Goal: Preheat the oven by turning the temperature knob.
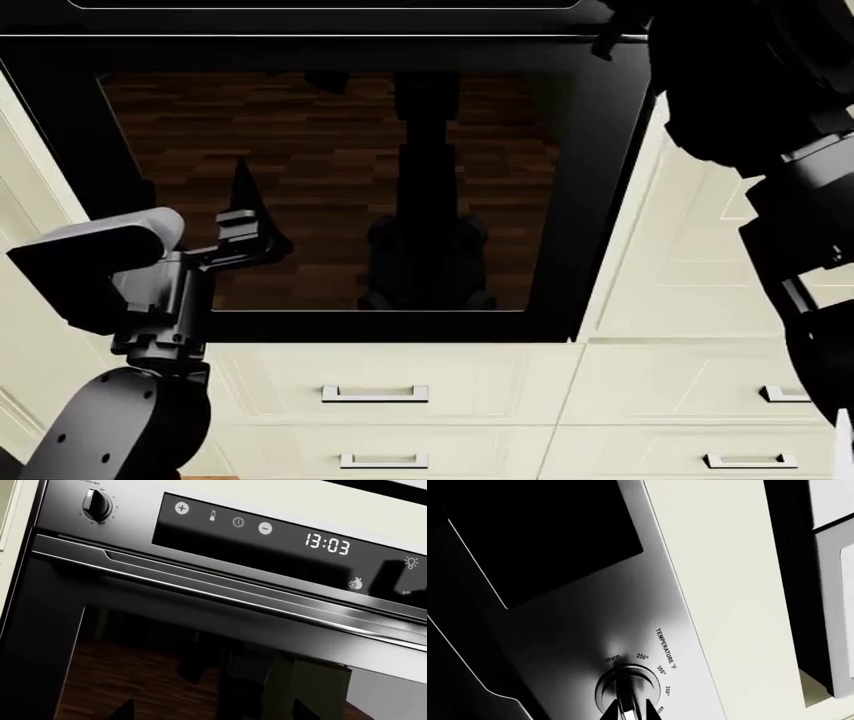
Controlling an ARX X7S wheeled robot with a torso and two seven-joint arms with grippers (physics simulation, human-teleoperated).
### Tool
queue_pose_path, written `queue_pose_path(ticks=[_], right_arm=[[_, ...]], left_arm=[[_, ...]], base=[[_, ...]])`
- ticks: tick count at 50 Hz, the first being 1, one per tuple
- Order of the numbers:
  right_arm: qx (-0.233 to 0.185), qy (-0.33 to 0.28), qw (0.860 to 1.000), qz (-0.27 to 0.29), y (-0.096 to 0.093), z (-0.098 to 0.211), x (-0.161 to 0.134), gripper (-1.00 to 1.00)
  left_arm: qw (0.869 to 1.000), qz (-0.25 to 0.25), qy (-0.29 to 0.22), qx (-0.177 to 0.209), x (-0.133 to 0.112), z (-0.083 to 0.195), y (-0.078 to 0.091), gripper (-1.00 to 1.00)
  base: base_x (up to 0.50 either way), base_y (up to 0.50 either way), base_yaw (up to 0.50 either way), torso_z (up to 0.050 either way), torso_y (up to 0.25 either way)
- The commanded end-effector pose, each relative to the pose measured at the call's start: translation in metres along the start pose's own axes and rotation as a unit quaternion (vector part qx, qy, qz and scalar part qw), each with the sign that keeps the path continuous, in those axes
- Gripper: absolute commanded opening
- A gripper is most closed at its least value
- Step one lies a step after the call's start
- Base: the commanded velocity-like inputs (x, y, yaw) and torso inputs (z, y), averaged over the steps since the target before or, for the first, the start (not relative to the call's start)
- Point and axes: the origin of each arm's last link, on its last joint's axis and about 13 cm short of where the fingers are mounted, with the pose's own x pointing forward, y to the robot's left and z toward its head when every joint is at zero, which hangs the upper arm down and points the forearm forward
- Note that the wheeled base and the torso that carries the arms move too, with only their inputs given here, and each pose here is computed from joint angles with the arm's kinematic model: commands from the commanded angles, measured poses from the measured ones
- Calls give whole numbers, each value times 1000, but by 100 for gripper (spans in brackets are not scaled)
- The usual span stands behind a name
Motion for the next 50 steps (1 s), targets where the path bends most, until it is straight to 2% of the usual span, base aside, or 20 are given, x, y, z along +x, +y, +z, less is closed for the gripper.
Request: queue_pose_path(ticks=[1, 9, 10, 22, 50], right_arm=[[-9, -30, 999, -18, -5, 15, 2, -100], [23, -34, 999, -19, -3, 13, -1, -100], [42, -36, 998, -21, -4, 13, -2, -100], [108, -48, 993, -24, -7, 13, -4, -100], [179, -65, 981, -26, -9, 14, -6, -100]], left_arm=[[1000, 2, 2, -1, 1, 0, 1, 100], [1000, 3, 1, -1, 1, 0, 1, 100], [1000, 2, 1, -1, 1, 0, 1, 100], [1000, 2, 3, 0, 0, -2, 0, 100], [1000, 2, 3, 1, 0, -2, 1, 100]], base=[[12, 0, 3, 0, 0], [1, 1, 3, 0, 0], [0, 0, 0, 0, 0], [-3, 1, 0, 0, 2], [0, 1, 1, 1, 3]])
